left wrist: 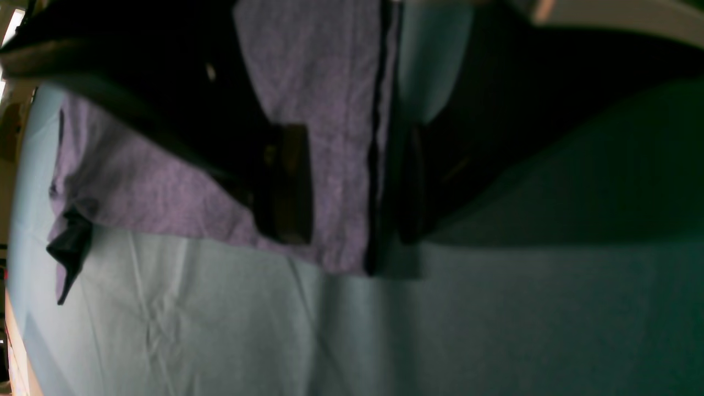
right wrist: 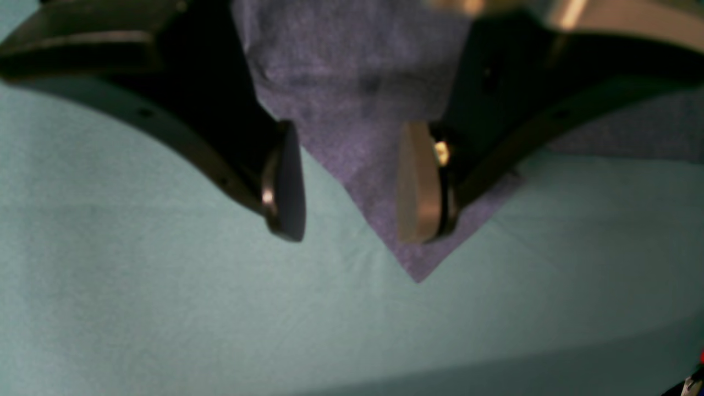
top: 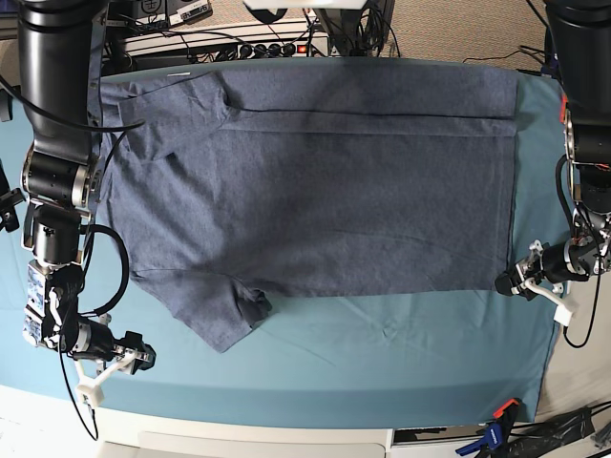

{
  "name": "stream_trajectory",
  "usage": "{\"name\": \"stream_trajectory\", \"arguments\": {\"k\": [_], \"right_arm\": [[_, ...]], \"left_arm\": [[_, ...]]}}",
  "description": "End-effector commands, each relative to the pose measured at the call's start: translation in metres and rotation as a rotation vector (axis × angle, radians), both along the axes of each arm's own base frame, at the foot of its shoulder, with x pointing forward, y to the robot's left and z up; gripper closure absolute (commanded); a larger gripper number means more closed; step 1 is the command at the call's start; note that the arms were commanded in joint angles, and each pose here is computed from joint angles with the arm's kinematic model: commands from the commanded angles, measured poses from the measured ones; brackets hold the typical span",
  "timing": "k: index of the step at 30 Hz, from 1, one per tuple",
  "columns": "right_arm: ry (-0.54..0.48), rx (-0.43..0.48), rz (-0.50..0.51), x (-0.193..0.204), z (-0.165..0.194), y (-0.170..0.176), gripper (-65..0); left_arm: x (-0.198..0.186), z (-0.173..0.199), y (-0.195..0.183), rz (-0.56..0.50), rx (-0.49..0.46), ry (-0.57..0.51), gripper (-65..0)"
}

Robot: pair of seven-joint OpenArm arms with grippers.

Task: Fold the T-shirt properly
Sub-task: 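Lower the left gripper onto the hem corner and pinch it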

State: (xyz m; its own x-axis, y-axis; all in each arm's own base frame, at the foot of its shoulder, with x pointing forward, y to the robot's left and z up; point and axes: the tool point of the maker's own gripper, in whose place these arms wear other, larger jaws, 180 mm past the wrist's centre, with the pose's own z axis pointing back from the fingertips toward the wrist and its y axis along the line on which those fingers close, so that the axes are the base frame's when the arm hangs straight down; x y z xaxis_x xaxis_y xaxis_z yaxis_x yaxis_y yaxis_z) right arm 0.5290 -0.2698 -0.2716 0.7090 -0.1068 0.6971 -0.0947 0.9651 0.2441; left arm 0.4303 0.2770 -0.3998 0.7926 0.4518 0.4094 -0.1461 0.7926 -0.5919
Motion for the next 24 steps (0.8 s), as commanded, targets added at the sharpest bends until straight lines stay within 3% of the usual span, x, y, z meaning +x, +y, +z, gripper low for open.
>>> {"name": "stream_trajectory", "arguments": {"k": [1, 14, 24], "right_arm": [[-0.091, 0.008, -0.002, 0.015, 0.034, -0.003, -28.4], [-0.09, 0.008, -0.002, 0.015, 0.034, -0.003, -28.4], [-0.091, 0.008, -0.002, 0.015, 0.034, -0.003, -28.4]], "left_arm": [[0.005, 0.009, 0.0, -0.014, 0.002, -0.005, -25.7], [0.015, 0.014, -0.033, -0.077, -0.045, -0.03, -25.7], [0.015, 0.016, -0.027, -0.077, -0.037, -0.038, -25.5]]}}
